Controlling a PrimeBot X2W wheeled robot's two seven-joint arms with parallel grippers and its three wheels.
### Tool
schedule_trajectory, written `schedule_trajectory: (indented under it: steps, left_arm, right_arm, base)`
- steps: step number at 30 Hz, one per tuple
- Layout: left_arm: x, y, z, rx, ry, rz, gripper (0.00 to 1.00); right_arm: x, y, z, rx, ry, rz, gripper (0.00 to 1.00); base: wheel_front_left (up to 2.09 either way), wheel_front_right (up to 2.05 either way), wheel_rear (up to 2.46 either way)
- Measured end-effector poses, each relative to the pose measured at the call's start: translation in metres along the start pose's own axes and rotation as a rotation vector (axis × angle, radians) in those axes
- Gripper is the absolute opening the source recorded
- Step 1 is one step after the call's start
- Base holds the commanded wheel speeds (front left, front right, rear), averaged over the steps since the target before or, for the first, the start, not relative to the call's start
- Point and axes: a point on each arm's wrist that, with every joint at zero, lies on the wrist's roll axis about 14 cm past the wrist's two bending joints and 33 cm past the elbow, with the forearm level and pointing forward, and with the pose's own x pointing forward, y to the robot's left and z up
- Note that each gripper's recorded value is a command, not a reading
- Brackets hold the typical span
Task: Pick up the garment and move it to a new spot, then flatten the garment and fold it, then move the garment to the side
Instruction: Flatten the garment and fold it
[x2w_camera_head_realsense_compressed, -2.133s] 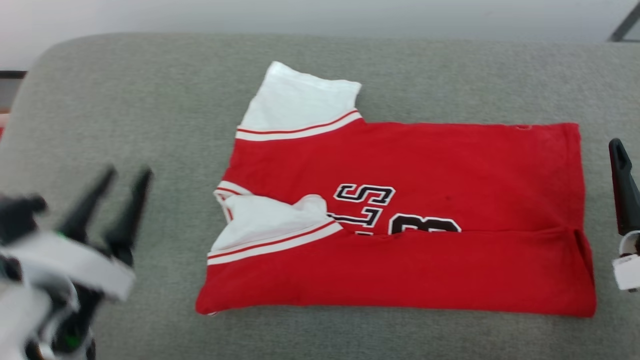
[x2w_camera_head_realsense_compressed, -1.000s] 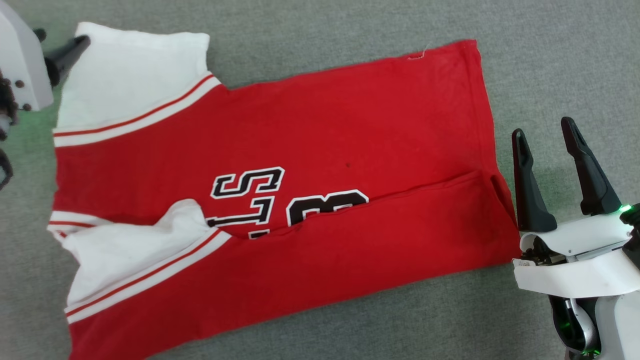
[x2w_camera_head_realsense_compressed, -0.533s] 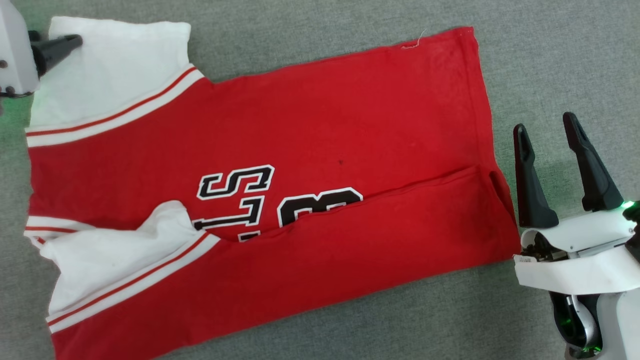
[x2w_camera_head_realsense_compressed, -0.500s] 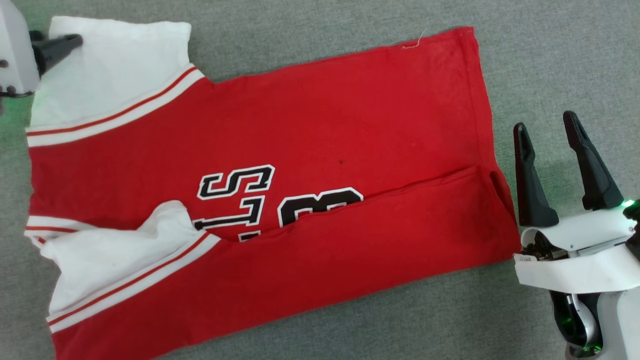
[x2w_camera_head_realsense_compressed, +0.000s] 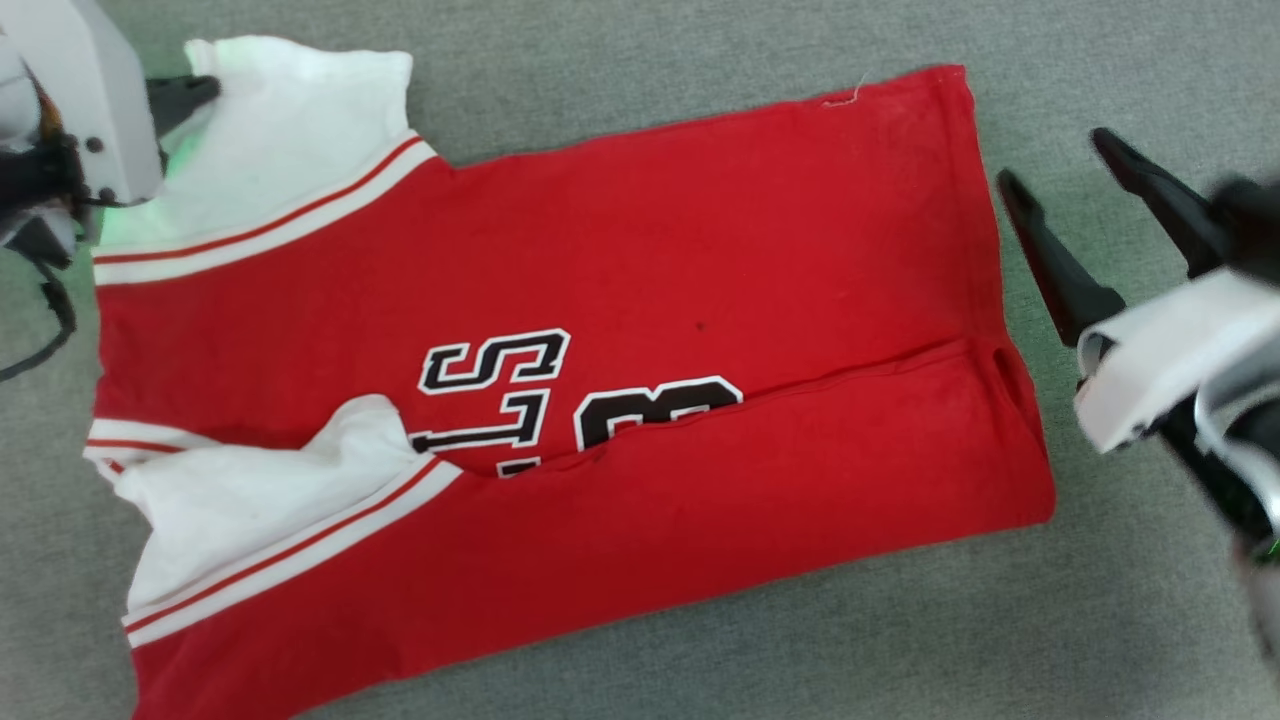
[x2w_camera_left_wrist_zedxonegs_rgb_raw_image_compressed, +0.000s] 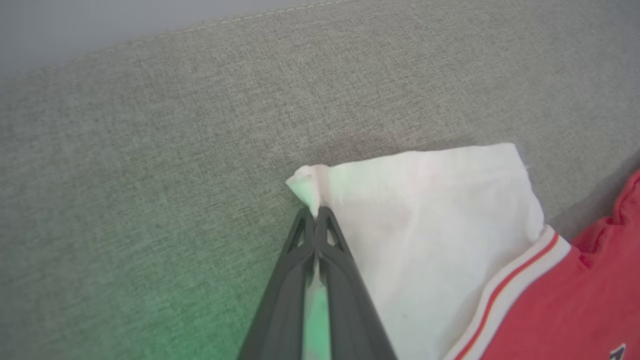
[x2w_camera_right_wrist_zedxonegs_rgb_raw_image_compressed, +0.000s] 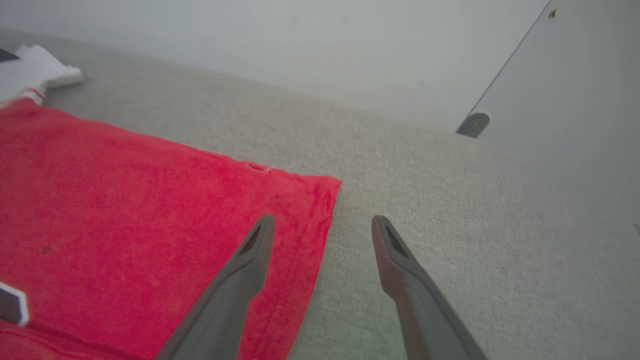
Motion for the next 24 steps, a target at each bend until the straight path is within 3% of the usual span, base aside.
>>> schedule_trajectory:
  steps: [5,11,18,24]
  left_arm:
    - [-0.003,-0.008,0.001,0.004,-0.009,-0.022,0.0]
    - [-0.003,-0.011,0.002,-0.002,-0.017,-0.04,0.0]
    - [-0.002,-0.012,0.002,0.009,-0.022,-0.049,0.0]
    - [-0.001,-0.018,0.001,0.018,-0.033,-0.067,0.0]
  right_arm:
    - [0.025,-0.011,0.003,-0.047,0.218,0.042,1.0]
    - [0.047,-0.01,-0.018,0.0,0.489,0.086,1.0]
    - [0.064,-0.002,-0.044,0.036,0.654,0.122,1.0]
    - [0.076,0.002,-0.049,0.076,0.676,0.136,1.0]
  base:
    - [0.0,0.0,0.0]
    - [0.0,0.0,0.0]
    - [0.0,0.0,0.0]
    - [0.0,0.0,0.0]
